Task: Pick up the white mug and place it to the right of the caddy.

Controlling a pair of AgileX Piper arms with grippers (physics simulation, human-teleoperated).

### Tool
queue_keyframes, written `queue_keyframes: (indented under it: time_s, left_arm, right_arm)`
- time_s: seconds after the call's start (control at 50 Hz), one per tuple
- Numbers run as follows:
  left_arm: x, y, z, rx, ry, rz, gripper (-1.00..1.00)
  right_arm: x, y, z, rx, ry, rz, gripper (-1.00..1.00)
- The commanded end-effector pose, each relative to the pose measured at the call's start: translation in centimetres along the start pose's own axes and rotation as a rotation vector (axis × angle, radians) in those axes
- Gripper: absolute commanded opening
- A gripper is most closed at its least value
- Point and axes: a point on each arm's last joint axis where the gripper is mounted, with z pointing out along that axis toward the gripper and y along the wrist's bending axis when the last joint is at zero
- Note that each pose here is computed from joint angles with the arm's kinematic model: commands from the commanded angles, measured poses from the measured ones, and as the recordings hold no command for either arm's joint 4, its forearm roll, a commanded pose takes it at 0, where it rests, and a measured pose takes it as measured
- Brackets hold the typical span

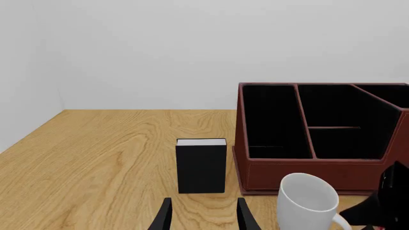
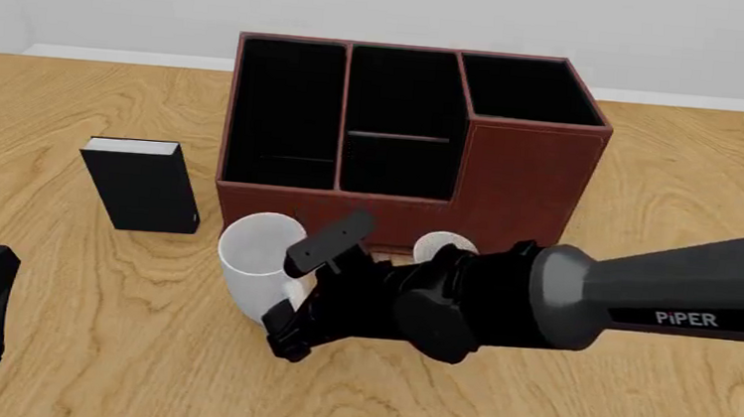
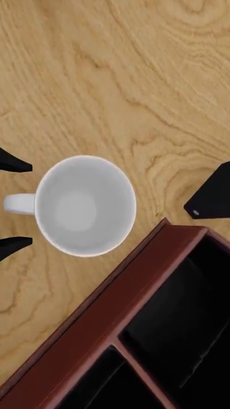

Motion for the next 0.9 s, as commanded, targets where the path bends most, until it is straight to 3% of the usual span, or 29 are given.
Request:
queue_keyframes:
  time_s: [0.02, 0.04, 0.06, 0.54, 0.9]
  left_arm:
    - [0.0, 0.0, 0.0, 0.000, 0.000, 0.000, 1.00]
    - [0.0, 0.0, 0.0, 0.000, 0.000, 0.000, 1.00]
    - [0.0, 0.0, 0.0, 0.000, 0.000, 0.000, 1.00]
    - [0.0, 0.0, 0.0, 0.000, 0.000, 0.000, 1.00]
    - [0.0, 0.0, 0.0, 0.000, 0.000, 0.000, 1.00]
  right_arm:
    - [0.3, -0.3, 0.3, 0.006, 0.008, 0.002, 1.00]
    - [0.3, -0.5, 0.0, 0.009, -0.001, 0.003, 1.00]
    - [0.2, -0.5, -0.1, 0.010, -0.002, 0.000, -1.00]
    - [-0.4, -0.2, -0.9, 0.003, -0.018, -0.022, -1.00]
    - [-1.3, -1.2, -3.7, 0.024, -0.073, -0.109, -1.00]
